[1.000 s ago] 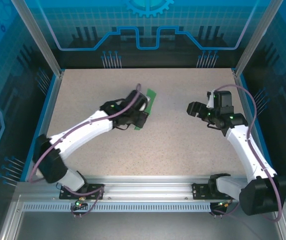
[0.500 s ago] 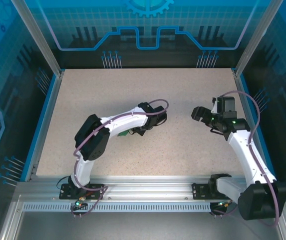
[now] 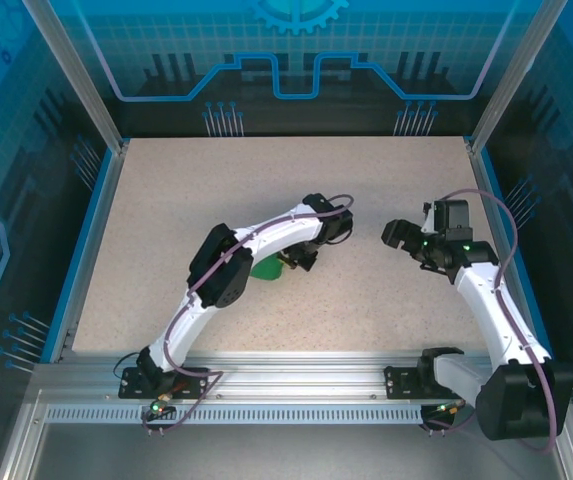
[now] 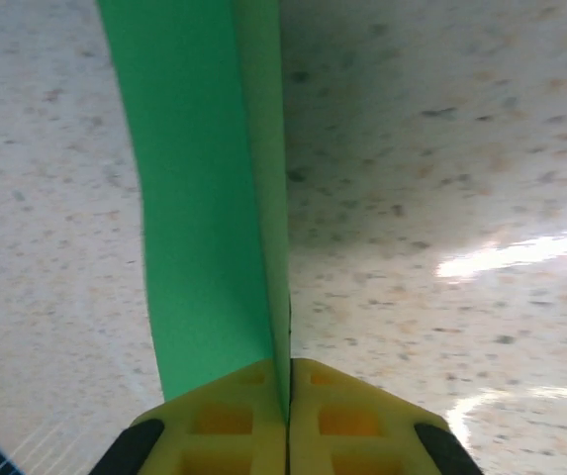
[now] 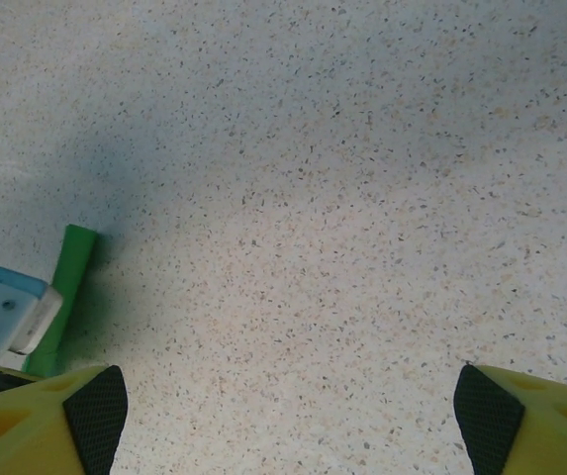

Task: Fold a paper plane with a square sheet of paper (fold left side to right side)
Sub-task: Turn over the paper at the center of the table.

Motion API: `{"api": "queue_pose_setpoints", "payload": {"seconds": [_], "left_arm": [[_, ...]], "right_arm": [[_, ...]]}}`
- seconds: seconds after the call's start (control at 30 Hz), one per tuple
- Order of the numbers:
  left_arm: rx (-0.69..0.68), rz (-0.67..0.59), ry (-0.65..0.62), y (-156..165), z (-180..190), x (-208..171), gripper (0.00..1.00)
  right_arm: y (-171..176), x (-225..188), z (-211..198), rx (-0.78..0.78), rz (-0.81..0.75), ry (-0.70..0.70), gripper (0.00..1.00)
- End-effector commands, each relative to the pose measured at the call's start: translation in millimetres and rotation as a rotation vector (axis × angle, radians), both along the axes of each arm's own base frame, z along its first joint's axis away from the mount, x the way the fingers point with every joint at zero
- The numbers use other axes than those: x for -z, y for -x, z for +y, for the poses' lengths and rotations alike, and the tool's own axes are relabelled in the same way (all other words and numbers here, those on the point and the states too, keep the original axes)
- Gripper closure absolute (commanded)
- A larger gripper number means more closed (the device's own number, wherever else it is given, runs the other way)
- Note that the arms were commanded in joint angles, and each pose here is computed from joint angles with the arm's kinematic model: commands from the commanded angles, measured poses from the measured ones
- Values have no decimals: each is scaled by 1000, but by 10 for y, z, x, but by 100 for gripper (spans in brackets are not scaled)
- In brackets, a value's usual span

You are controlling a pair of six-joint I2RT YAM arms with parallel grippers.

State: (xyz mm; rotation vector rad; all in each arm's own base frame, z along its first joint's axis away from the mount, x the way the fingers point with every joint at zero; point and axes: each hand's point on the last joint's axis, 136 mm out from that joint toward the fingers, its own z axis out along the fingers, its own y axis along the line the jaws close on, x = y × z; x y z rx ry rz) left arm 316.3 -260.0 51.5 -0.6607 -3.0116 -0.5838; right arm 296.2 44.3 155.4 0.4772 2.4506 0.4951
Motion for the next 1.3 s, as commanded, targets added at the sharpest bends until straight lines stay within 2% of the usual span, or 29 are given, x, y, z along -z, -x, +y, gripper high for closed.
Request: {"api": "queue_pose_setpoints", "payload": {"seconds": [0.0, 0.1, 0.27, 0.43, 0.53, 0.7, 0.83, 0.9, 1.07, 1.27], "left_arm": [[-12, 109, 104, 88, -142, -44, 87], [-29, 148, 214, 67, -285, -63, 72], [-37, 179, 415, 52, -532, -249, 54], [-57, 135, 629, -43, -657, -572, 49], [-105, 76, 691, -142, -479, -709, 48], [-278, 15, 801, -288, 23, -721, 45], [-401, -50, 833, -304, 435, -664, 43], [-446, -123, 860, -308, 592, -683, 42], [-498, -312, 916, -250, 862, -835, 28], [-566, -381, 898, -131, 1108, -819, 22]], "right_arm": [[24, 41, 7, 7, 8, -38, 11], [26, 72, 48, -5, 14, -59, 10], [14, 156, 154, -40, 40, -111, 9], [-27, 246, 330, -105, 69, -154, 10], [-74, 290, 503, -156, 83, -159, 12], [-165, 408, 876, -243, 122, -128, 15], [-275, 505, 1225, -300, 162, -82, 12], [-325, 579, 1413, -326, 194, -52, 9], [-460, 769, 1791, -369, 250, 39, 1], [-662, 983, 2040, -357, 296, 70, 0]]}}
